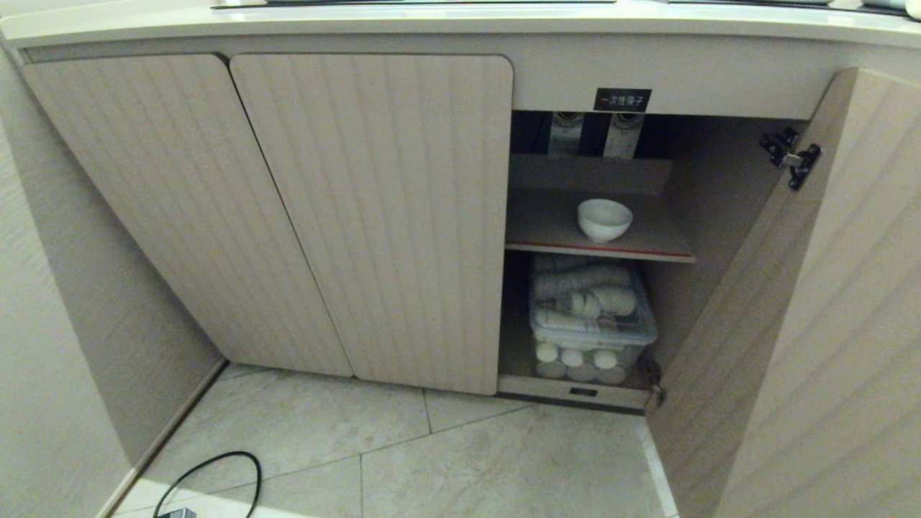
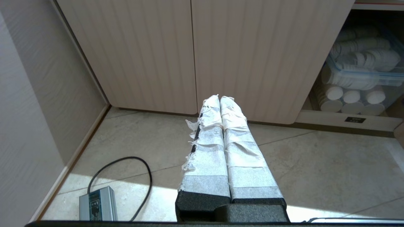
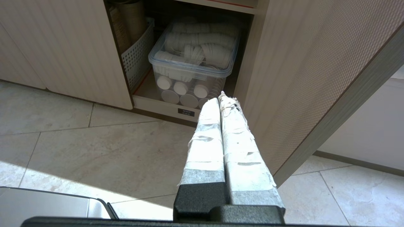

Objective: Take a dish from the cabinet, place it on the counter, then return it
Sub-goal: Close the cabinet door

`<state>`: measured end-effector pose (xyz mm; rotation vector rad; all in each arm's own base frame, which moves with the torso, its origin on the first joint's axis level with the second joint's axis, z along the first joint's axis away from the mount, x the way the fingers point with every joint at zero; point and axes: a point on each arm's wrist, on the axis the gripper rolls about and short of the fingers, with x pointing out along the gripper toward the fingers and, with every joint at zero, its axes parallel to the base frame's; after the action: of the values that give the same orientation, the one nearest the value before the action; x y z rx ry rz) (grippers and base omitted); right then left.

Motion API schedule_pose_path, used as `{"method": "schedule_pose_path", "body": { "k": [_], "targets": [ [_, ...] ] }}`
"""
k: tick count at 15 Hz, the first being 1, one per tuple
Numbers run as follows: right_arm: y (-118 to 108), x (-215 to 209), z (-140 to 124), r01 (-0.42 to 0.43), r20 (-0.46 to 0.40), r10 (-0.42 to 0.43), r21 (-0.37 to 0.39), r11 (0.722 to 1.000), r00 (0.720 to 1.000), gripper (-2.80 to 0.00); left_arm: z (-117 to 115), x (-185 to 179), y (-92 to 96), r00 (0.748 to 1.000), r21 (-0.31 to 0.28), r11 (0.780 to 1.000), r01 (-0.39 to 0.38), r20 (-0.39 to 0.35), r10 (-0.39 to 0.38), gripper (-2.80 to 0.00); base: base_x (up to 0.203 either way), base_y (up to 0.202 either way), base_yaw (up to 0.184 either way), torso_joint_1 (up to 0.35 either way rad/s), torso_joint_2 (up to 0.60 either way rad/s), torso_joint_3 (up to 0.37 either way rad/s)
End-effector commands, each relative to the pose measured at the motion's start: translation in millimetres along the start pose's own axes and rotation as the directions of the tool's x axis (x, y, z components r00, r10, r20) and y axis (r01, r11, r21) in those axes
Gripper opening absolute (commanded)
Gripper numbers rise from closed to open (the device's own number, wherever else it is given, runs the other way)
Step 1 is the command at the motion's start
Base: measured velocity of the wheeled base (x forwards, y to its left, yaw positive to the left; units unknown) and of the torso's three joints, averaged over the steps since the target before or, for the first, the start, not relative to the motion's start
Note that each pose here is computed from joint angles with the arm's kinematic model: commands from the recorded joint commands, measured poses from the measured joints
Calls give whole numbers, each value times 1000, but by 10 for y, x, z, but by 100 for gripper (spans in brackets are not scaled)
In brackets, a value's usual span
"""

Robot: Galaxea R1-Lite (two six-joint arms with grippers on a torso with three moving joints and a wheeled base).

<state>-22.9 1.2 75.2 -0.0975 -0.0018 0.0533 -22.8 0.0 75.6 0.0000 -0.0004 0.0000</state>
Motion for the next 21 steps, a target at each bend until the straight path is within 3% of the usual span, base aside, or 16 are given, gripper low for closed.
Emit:
{"method": "schedule_pose_path", "body": {
  "k": [1, 7, 12, 16, 19, 21],
  "targets": [
    [0, 1, -1, -1, -2, 1, -2, 1000, 1000, -280, -1, 0, 0, 1000, 0, 1000, 0, 0, 0, -280, 0, 0, 0, 0, 0, 0],
    [-3, 1, 15, 5, 13, -6, 23, 1000, 1000, -280, -1, 0, 0, 1000, 0, 1000, 0, 0, 0, -280, 0, 0, 0, 0, 0, 0],
    [-20, -20, 207, 18, 200, -21, 14, 1000, 980, -280, 1, 0, 0, 1000, 0, 1000, 0, 0, 0, -280, 0, 0, 0, 0, 0, 0],
    [-33, -65, 363, 32, 352, -34, 11, 999, 935, -280, 1, 0, 0, 1000, 0, 1000, 0, 0, 0, -280, 0, 0, 0, 0, 0, 0],
    [-47, -132, 504, 53, 488, -62, 33, 998, 870, -280, -1, 0, 0, 1000, 0, 1000, 0, 0, 0, -280, 0, 0, 0, 0, 0, 0],
    [-94, -167, 549, 216, 512, -258, 140, 966, 819, -280, -1, 0, 0, 1000, 0, 1000, 0, 0, 0, -280, 0, 0, 0, 0, 0, 0]
  ]
}}
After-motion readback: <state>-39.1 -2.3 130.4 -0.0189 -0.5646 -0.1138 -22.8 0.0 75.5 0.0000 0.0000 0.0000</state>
